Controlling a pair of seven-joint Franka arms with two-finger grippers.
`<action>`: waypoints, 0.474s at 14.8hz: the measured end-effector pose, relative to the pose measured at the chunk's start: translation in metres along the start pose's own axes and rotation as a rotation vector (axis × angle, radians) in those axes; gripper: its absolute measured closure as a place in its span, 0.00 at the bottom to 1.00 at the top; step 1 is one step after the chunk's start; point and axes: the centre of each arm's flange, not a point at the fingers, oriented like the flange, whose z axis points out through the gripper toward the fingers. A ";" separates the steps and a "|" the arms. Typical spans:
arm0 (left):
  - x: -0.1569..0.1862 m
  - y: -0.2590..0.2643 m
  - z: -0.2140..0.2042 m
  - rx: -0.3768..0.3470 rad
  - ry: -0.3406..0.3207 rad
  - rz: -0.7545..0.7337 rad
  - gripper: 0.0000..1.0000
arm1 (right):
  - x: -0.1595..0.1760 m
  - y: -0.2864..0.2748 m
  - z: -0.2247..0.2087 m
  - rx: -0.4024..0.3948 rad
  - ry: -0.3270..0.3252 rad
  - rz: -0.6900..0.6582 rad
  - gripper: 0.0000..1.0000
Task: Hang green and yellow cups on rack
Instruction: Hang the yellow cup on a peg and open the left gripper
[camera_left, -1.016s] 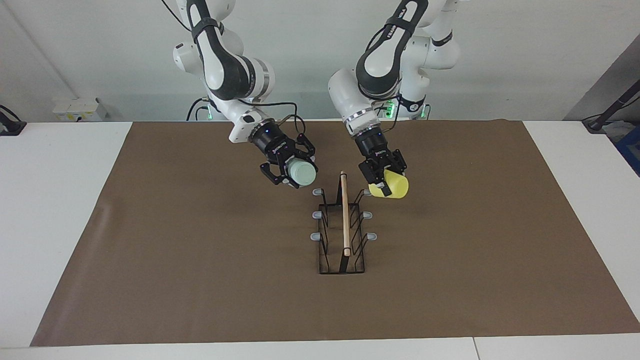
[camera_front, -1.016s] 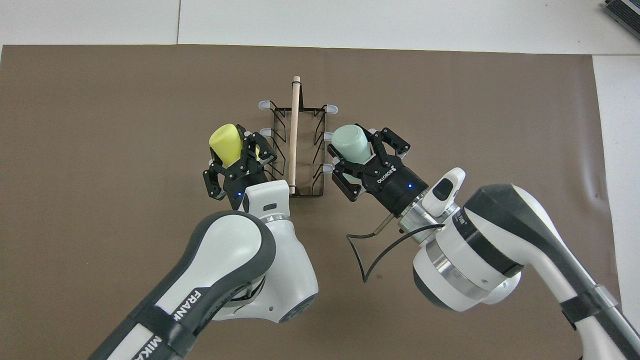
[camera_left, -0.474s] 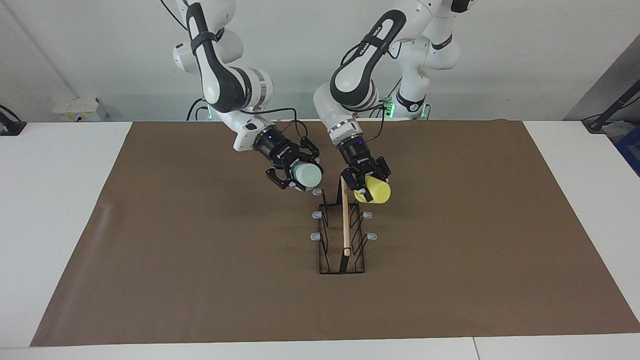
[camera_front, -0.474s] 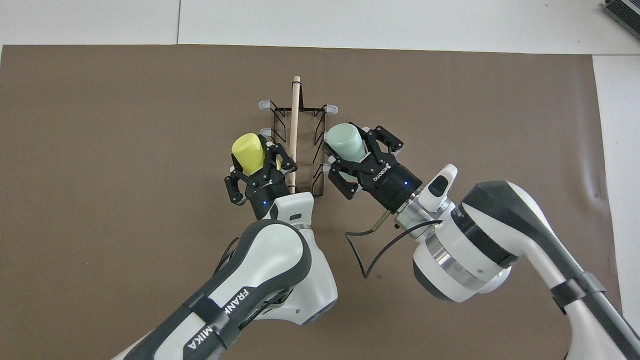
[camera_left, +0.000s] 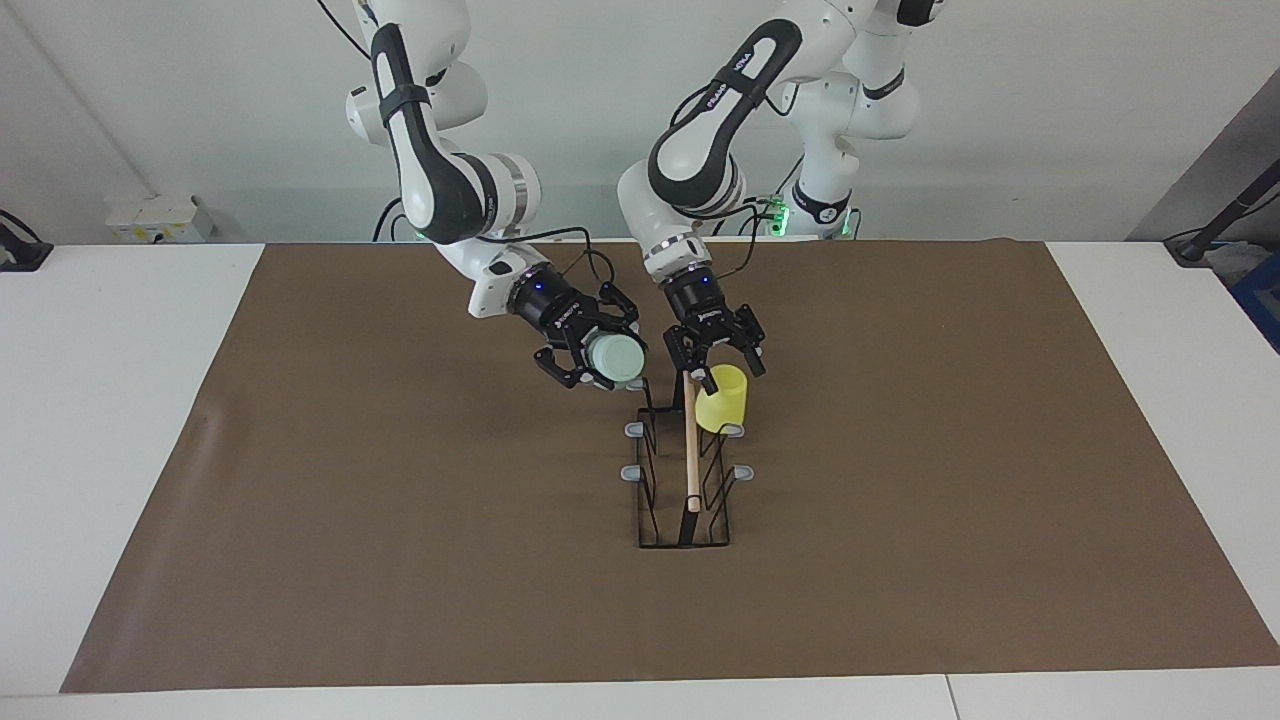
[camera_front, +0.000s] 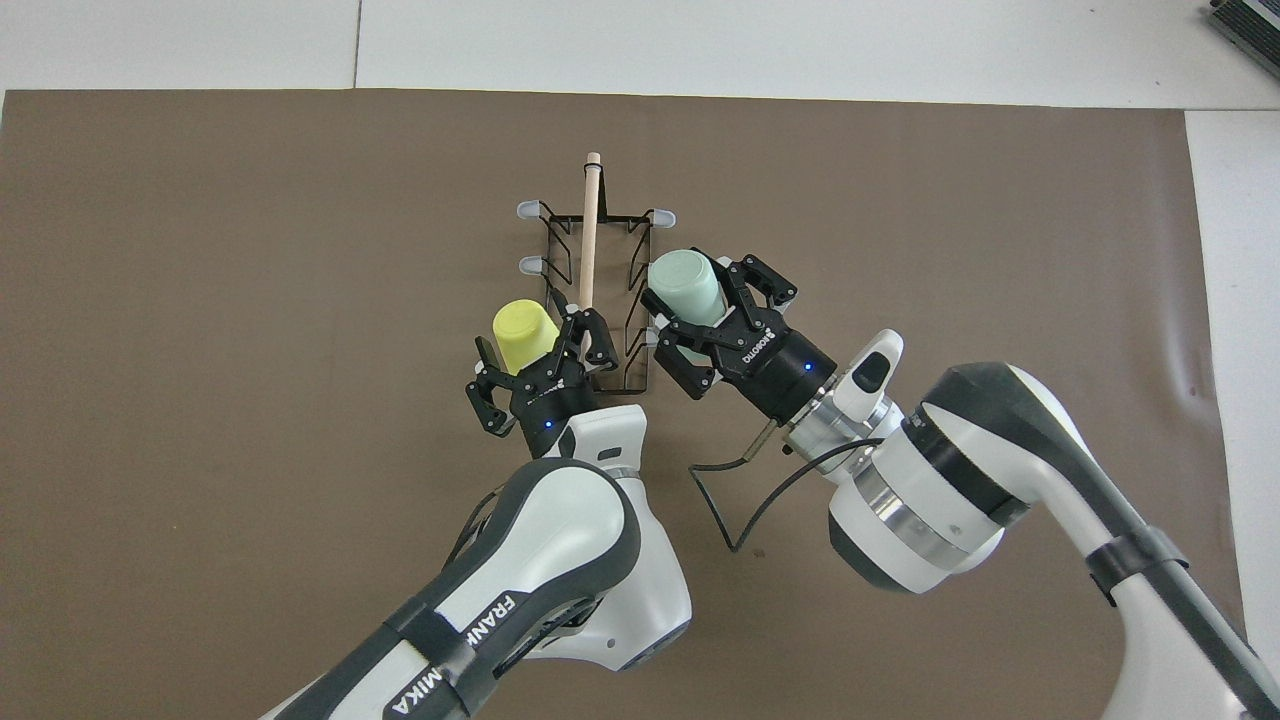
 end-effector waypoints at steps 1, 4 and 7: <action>0.006 0.001 0.000 0.011 -0.003 -0.010 0.00 | -0.002 -0.002 0.000 0.007 0.009 0.007 0.35; 0.033 0.001 0.002 0.039 -0.063 0.043 0.00 | -0.007 -0.004 0.000 0.017 0.011 0.016 0.35; 0.076 0.000 0.025 0.054 -0.162 0.126 0.00 | -0.015 -0.007 -0.002 0.019 -0.004 0.022 0.35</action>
